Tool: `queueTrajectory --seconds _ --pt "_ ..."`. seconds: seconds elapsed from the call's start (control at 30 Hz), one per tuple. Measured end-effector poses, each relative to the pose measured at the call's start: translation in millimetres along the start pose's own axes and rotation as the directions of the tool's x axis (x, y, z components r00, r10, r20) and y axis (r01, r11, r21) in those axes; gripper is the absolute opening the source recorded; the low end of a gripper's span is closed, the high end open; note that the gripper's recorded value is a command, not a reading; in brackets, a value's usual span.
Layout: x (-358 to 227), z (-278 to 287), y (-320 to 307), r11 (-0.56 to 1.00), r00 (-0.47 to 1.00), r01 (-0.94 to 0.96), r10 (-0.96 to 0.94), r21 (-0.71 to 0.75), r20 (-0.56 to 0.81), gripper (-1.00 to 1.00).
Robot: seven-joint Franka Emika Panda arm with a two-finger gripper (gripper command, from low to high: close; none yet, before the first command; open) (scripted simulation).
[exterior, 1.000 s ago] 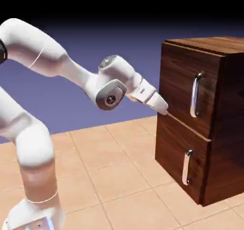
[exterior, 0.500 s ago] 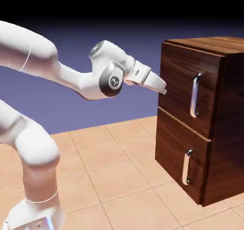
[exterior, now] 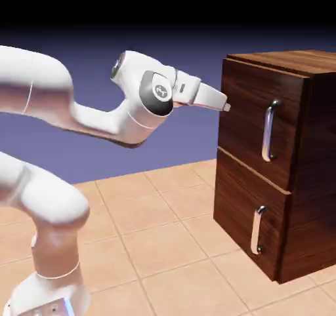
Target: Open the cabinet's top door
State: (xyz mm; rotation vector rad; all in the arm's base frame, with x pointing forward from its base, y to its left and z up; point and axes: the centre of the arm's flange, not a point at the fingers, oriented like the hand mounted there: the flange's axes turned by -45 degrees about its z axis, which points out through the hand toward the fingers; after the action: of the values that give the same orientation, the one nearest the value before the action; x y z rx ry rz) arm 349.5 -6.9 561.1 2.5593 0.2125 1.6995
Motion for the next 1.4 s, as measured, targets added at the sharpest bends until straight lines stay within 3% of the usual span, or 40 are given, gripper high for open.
queueTrajectory --seconds 0.7,1.17,1.33,1.37,1.4 --pt "-36 20 63 0.997 0.965 -0.068 0.061 -0.02 -0.254 0.0" --pt "-91 78 95 0.992 0.912 -0.126 0.128 0.029 -0.389 0.0" --pt "-74 117 96 0.991 0.912 -0.127 0.129 0.029 -0.39 0.0" --pt "-71 124 96 0.992 0.912 -0.126 0.128 0.029 -0.39 -1.0" --pt "-71 124 96 0.992 0.912 -0.126 0.128 0.029 -0.39 -1.0"
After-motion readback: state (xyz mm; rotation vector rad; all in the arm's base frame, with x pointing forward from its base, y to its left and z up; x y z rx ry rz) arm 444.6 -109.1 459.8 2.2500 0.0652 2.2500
